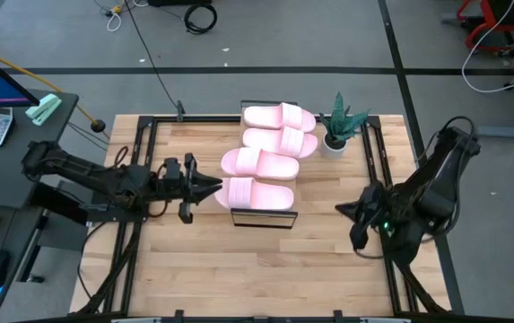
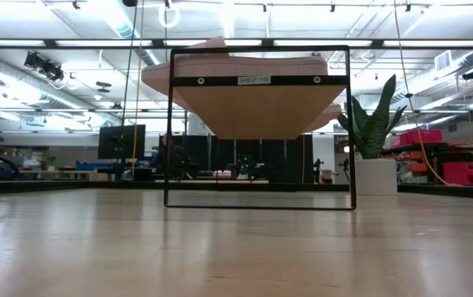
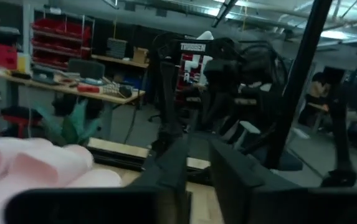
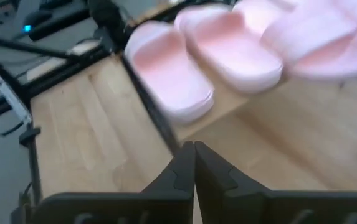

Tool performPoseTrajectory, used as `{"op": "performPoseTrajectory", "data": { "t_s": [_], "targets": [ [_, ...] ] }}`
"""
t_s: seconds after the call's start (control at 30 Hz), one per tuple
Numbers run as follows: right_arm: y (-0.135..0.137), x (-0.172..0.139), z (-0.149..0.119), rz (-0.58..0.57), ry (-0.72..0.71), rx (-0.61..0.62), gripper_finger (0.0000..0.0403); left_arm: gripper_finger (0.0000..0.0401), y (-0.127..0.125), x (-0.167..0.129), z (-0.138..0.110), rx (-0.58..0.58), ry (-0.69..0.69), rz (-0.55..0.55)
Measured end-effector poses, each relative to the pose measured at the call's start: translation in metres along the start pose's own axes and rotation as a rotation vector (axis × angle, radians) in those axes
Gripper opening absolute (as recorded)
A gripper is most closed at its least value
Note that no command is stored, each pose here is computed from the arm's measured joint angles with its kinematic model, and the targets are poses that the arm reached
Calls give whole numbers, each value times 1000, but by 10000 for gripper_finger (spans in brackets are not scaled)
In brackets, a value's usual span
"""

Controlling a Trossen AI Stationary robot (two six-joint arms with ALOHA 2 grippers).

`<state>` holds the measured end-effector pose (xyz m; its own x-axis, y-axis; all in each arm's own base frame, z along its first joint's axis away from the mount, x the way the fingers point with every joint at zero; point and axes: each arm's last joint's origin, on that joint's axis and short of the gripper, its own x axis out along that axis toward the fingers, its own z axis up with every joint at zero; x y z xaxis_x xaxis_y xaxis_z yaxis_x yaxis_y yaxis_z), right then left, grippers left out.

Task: Pick and place slides into the shelf
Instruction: Return to Home Position

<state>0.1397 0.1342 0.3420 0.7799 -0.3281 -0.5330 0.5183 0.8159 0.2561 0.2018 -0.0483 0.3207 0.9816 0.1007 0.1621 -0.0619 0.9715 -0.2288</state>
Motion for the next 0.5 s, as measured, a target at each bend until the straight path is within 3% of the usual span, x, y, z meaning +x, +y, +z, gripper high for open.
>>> {"op": "performPoseTrajectory", "data": {
  "t_s": [0.13, 0.33, 0.5],
  "targets": [
    [-18, -5, 19, -10, -69, -18, 5, 11, 14, 5, 3, 41, -1, -25],
    [-42, -11, 38, -53, -138, 12, 3, 6, 46, 12, 9, -3, 21, -150],
    [-53, -9, 47, -104, -170, 51, 2, 6, 73, 11, 18, 32, 19, -166]
  ]
}}
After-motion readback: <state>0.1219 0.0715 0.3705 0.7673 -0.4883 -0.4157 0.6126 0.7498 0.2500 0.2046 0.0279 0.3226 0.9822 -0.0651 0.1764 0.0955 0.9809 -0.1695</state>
